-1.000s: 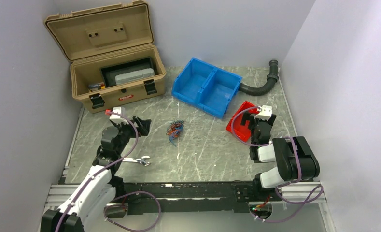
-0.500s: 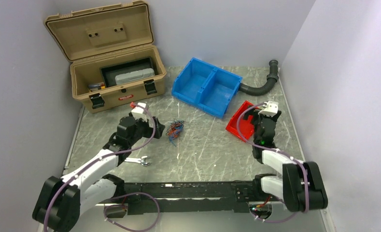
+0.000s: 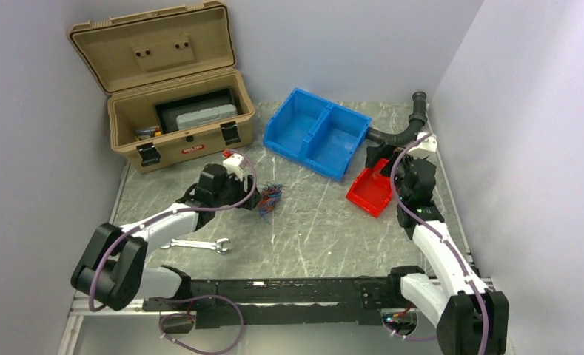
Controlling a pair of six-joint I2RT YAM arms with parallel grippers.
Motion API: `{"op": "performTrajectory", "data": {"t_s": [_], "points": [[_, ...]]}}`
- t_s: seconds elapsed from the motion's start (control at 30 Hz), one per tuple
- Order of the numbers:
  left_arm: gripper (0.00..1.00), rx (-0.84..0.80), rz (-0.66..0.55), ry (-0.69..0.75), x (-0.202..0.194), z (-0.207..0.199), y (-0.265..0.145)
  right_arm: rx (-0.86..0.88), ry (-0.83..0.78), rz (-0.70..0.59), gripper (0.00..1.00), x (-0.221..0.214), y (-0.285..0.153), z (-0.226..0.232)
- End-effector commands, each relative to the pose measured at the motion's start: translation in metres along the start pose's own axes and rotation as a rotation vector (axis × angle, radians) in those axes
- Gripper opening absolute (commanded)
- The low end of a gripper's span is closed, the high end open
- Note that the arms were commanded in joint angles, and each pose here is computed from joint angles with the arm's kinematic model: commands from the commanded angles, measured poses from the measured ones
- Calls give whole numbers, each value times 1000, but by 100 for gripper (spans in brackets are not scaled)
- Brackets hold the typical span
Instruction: Untangle the cables
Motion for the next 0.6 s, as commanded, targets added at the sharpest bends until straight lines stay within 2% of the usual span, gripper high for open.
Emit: {"op": "performTrajectory", "data": {"t_s": [0.0,0.13,0.37,0.4,0.47,0.5,0.57], "points": [[72,-72,46,0,8,-11,10,113,81,68,100,-16,-16,11],[70,-79,68,-14,9,-11,17,141,67,144,99,-20,-19,13],[53,-126,162,-44,5,-14,33,273,59,167,97,-27,-17,36],[45,-137,173,-47,4,-14,34,279,45,181,98,-28,-14,42],[24,-162,174,-44,4,-17,35,294,-8,201,100,-30,-12,60],[3,-162,173,-46,4,-17,34,309,-31,208,100,-32,-11,70],[0,-157,168,-48,5,-17,33,345,-37,218,100,-34,-9,86]]}}
Point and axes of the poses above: each gripper's point midway between its finger pads, its own y axis out along the fingers, its own z axis along the line the jaws close on, x = y × z, the point moved 9 cm from there along -y, back along the fingers, and after that the axes turned 12 degrees about -y, right-handed, at the moved point
